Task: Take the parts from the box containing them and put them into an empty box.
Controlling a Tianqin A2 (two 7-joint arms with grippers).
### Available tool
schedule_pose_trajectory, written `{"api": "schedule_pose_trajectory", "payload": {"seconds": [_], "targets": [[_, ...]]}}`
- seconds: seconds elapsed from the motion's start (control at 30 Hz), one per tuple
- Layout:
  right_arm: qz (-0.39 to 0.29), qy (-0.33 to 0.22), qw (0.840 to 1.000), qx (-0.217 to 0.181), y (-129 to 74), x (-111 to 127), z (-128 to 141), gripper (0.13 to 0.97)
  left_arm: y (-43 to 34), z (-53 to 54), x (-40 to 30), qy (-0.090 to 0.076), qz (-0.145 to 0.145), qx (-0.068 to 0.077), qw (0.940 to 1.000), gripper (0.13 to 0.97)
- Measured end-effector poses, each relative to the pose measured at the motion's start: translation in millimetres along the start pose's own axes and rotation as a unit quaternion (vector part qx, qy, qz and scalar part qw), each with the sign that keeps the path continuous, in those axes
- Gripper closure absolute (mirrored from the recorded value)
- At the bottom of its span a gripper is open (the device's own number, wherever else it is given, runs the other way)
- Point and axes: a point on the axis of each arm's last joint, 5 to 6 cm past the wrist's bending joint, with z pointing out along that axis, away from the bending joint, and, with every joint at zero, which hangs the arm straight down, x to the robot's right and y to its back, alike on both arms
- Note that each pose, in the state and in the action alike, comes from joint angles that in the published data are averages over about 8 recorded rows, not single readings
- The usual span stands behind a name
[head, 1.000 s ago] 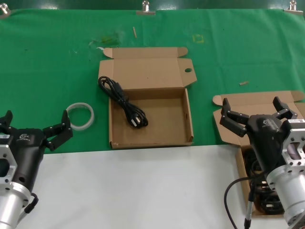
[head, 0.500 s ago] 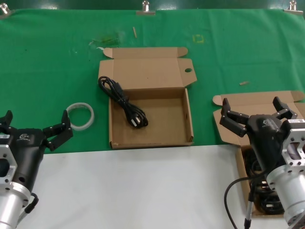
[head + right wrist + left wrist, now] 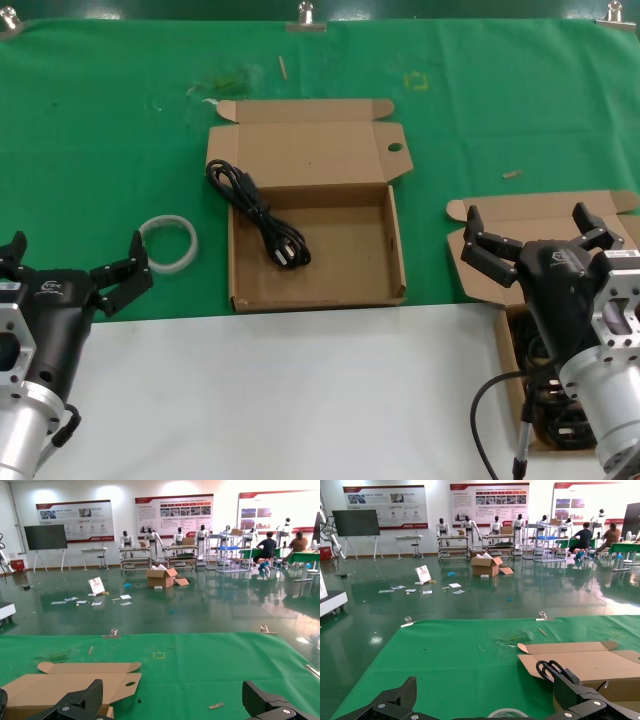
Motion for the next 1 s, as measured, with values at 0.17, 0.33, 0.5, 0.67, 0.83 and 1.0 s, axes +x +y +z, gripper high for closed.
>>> {"api": "schedule_pose_trajectory", "payload": {"seconds": [0.17, 0.33, 0.5, 0.67, 0.83, 1.0], "targets": [[0.0, 0.0, 1.0, 0.0, 0.0, 0.0, 0.0, 0.13, 0.0, 0.0, 0.0, 0.0, 0.0, 0.0, 1.0, 0.132], [0.0, 0.0, 1.0, 0.0, 0.0, 0.0, 0.0, 0.13, 0.0, 0.0, 0.0, 0.0, 0.0, 0.0, 1.0, 0.132], [0.0, 0.0, 1.0, 0.0, 0.0, 0.0, 0.0, 0.13, 0.0, 0.0, 0.0, 0.0, 0.0, 0.0, 1.0, 0.132], [0.0, 0.0, 1.0, 0.0, 0.0, 0.0, 0.0, 0.13, 0.0, 0.0, 0.0, 0.0, 0.0, 0.0, 1.0, 0.132], [0.0, 0.0, 1.0, 0.0, 0.0, 0.0, 0.0, 0.13, 0.0, 0.0, 0.0, 0.0, 0.0, 0.0, 1.0, 0.132], [0.0, 0.0, 1.0, 0.0, 0.0, 0.0, 0.0, 0.13, 0.0, 0.0, 0.0, 0.0, 0.0, 0.0, 1.0, 0.132]]}}
